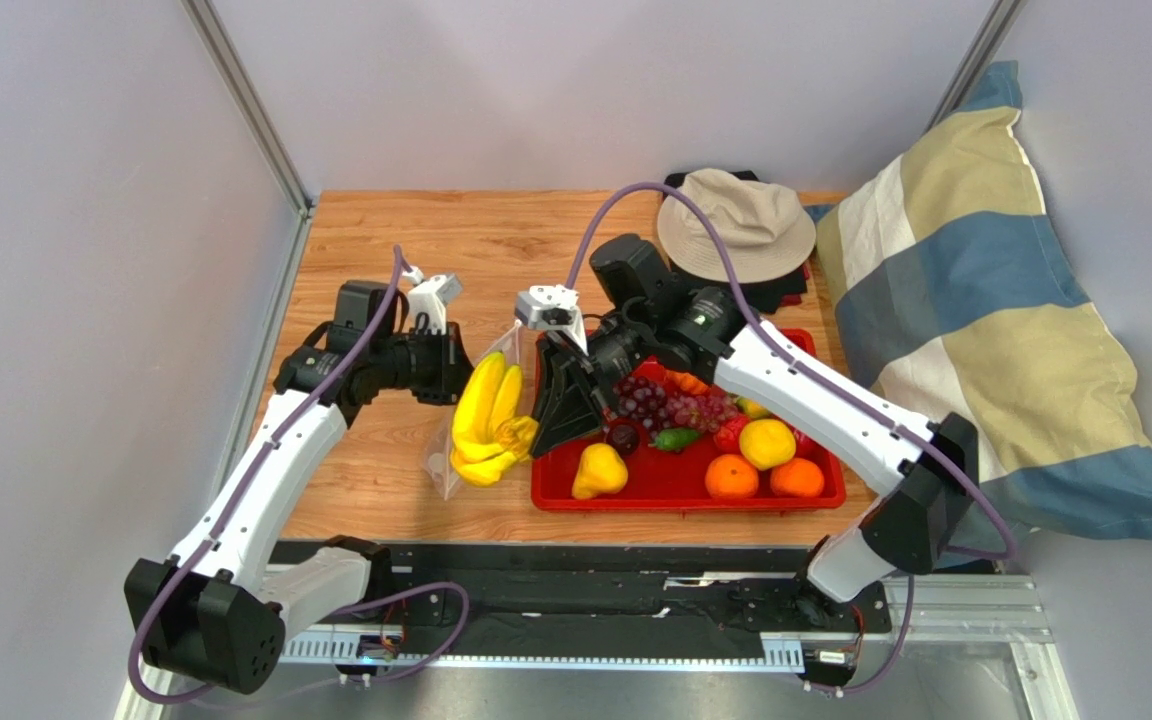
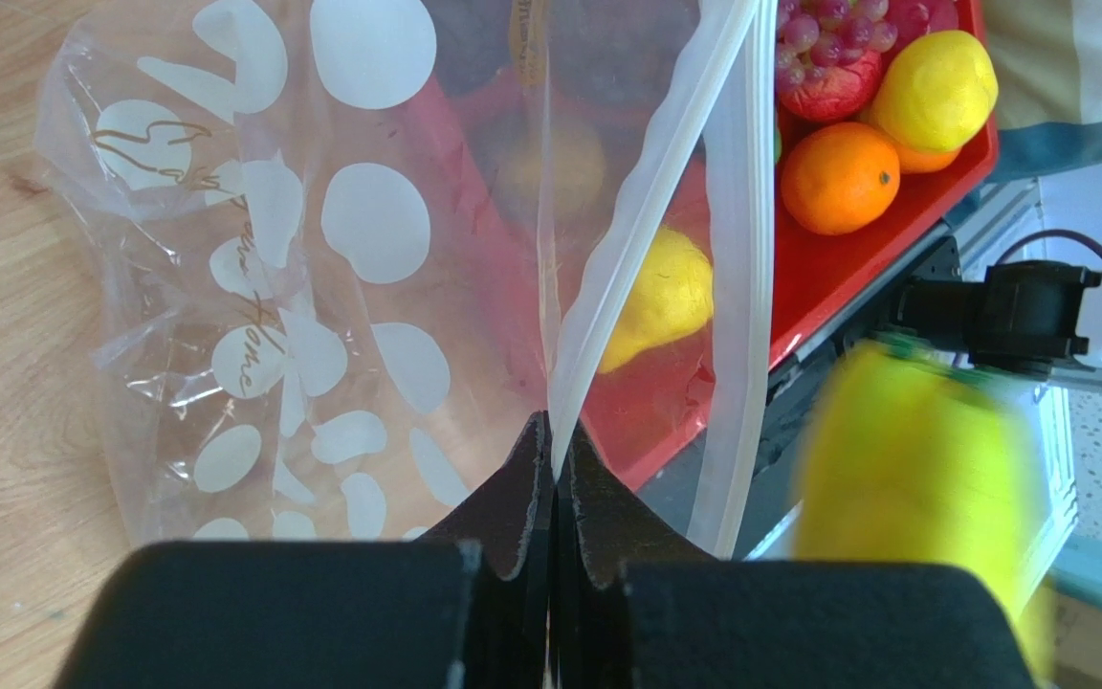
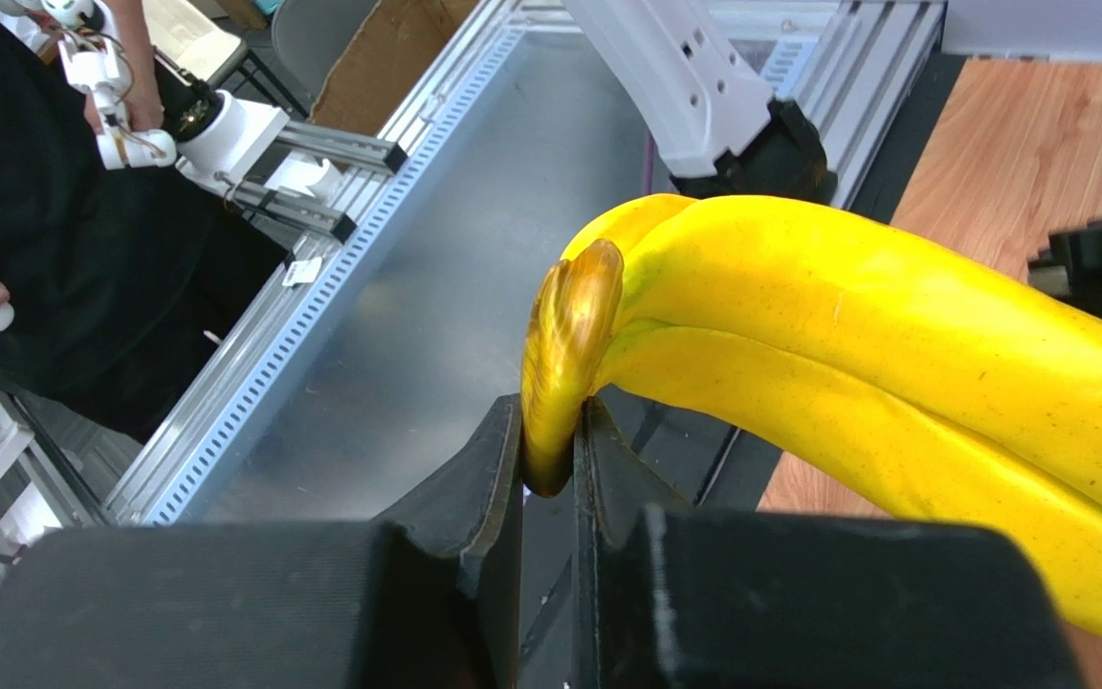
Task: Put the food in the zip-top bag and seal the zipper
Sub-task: Place the fake fruit in the zipper food storage bag.
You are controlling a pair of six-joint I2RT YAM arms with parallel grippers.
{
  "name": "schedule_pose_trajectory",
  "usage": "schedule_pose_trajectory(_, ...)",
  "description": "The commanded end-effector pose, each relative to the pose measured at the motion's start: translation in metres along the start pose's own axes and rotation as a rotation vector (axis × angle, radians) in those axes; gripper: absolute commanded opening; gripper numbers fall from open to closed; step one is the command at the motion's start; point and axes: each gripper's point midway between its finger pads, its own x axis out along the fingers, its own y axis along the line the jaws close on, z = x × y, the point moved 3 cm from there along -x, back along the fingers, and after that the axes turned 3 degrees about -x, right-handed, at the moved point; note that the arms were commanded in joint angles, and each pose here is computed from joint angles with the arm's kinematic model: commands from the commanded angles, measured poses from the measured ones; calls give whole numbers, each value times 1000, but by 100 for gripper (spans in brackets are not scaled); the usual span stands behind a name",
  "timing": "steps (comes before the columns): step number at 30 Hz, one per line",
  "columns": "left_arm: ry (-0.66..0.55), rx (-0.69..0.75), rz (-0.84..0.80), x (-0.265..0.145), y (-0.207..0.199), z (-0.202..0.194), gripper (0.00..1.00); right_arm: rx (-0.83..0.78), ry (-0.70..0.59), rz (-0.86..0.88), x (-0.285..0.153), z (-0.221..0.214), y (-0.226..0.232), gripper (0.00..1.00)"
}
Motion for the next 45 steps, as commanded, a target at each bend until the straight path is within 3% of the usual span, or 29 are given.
schedule_pose_trajectory(1,-23,35,-73,-4,-13,2,0,-38,37,20,2,-16,-9,0)
schedule_pose_trajectory(8,-15,40,-114,-5,-19,1,0,104,35,29,-4,-32,-21,0)
schedule_pose_trajectory(14,10,43,-173,-5,-26,-3,0,226,22,-57,-22,-32,-57,0)
schedule_pose_trajectory(22,41,56,-268,-8,-38,-6,0,105,84,-161,-30,-21,-80,0)
schedule_pose_trajectory(29,80,76,-379,-8,-51,-3,0,-50,267,-43,-21,-52,-56,0)
schedule_pose_trajectory(36,93,127,-457,-16,-61,-3,0,-130,421,-26,-24,-72,-60,0)
schedule_pose_trajectory(45,98,126,-476,-16,-64,-1,0,-77,412,99,-12,-71,-25,0)
